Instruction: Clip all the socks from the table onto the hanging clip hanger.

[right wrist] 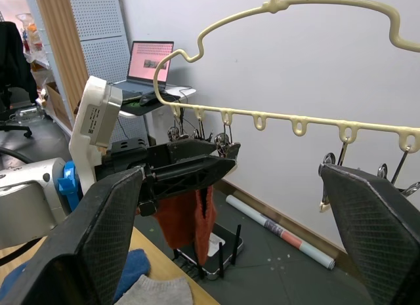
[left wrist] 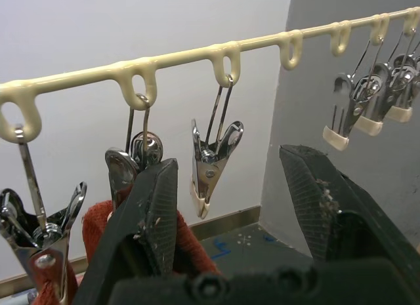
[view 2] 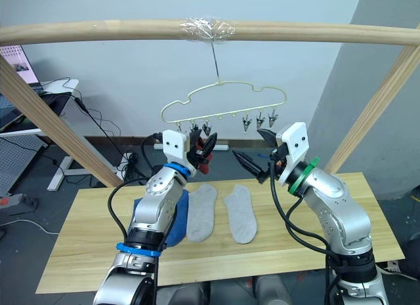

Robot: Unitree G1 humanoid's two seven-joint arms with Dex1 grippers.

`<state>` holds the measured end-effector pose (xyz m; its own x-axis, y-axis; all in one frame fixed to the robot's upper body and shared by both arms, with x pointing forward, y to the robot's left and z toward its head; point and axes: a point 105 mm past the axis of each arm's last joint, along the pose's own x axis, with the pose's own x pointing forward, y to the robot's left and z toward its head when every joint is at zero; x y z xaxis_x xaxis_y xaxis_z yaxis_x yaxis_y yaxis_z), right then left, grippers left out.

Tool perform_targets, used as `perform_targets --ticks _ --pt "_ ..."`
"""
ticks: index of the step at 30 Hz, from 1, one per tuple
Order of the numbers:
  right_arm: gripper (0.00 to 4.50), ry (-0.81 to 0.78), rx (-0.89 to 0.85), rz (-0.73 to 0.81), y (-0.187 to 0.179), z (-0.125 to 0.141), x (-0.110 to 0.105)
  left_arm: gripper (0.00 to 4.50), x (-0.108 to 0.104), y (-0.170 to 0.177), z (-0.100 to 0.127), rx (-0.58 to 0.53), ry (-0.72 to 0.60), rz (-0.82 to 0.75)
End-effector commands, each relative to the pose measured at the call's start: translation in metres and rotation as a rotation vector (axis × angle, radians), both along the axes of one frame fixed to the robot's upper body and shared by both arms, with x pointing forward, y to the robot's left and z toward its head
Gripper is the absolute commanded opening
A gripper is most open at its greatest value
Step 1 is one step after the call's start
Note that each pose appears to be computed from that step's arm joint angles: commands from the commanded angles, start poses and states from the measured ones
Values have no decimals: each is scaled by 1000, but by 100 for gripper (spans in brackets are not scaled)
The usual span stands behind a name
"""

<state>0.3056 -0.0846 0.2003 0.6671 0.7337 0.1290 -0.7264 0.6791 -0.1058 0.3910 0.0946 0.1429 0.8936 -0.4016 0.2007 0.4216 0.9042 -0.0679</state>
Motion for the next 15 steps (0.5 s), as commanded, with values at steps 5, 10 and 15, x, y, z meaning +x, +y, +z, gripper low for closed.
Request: perform_targets --ticks 5,10,15 --pt "450 -53 14 -16 -4 13 0 269 2 -7 23 -12 -84 -16" --pt "450 -56 10 -20 -5 12 0 269 2 -14 26 -20 -97 -42" --pt "450 -56 17 -26 -4 13 0 269 4 -15 27 -21 -100 -42"
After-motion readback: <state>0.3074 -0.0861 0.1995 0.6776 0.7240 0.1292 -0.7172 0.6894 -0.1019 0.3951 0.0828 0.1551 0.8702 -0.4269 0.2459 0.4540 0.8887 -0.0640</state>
